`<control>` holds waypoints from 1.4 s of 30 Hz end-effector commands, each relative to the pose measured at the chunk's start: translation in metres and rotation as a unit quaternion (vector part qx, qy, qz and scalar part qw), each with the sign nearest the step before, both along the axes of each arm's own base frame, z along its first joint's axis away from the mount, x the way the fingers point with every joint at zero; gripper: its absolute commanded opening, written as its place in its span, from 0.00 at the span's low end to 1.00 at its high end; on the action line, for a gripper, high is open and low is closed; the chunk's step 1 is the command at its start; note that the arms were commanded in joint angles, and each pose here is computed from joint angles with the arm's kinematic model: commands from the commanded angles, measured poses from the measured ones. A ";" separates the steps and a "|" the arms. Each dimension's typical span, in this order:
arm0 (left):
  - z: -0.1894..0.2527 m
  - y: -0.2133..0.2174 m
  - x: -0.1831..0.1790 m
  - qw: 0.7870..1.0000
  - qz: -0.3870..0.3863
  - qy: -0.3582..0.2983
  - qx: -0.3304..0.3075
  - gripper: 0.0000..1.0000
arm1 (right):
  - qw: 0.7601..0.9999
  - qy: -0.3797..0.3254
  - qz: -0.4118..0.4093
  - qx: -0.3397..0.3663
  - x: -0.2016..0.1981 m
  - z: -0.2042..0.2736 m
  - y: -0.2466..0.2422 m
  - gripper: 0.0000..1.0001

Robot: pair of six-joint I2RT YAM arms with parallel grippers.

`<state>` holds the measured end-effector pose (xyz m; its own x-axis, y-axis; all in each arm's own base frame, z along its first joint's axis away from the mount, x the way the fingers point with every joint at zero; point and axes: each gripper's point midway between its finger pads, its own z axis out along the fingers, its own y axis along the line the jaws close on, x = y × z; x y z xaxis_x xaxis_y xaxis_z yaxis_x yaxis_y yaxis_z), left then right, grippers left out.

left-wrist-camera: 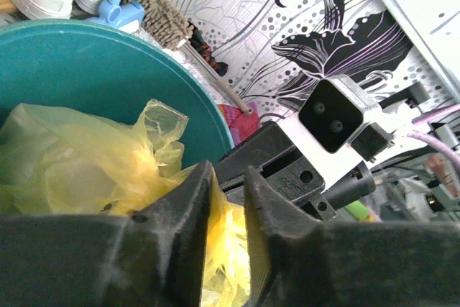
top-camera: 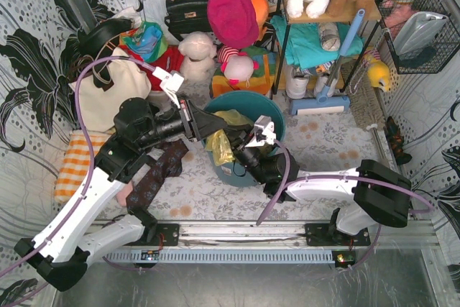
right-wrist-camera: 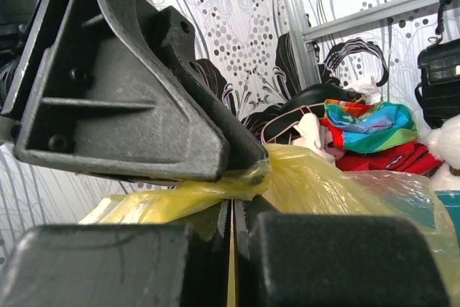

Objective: Tie the trash bag

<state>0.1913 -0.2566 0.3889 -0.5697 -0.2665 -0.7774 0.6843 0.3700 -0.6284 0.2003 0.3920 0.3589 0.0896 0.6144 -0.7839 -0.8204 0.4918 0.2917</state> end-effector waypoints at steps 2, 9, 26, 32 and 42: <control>0.014 -0.001 -0.008 0.999 -0.015 -0.028 -0.008 0.41 | 0.998 -0.027 0.030 0.044 -0.012 0.028 0.001 0.00; 0.045 0.024 0.011 0.994 0.078 -0.080 0.009 0.53 | 0.997 -0.041 0.030 0.053 -0.015 0.031 -0.004 0.00; 0.035 0.046 0.014 0.989 0.142 -0.045 0.025 0.54 | 0.996 -0.055 0.021 0.065 -0.015 0.039 -0.009 0.00; 0.018 0.052 0.008 0.988 0.149 -0.023 0.024 0.54 | 0.996 -0.059 -0.001 0.073 -0.010 0.041 -0.013 0.00; 0.010 0.044 0.014 0.990 0.143 -0.007 0.015 0.53 | 0.995 -0.065 -0.005 0.073 -0.009 0.042 -0.012 0.00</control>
<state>0.2036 -0.2075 0.3885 -0.4783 -0.3629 -0.7997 0.5349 0.6019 -0.5930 0.1954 0.3938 0.3652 0.1470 0.6309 -0.7618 -0.8430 0.4828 0.2372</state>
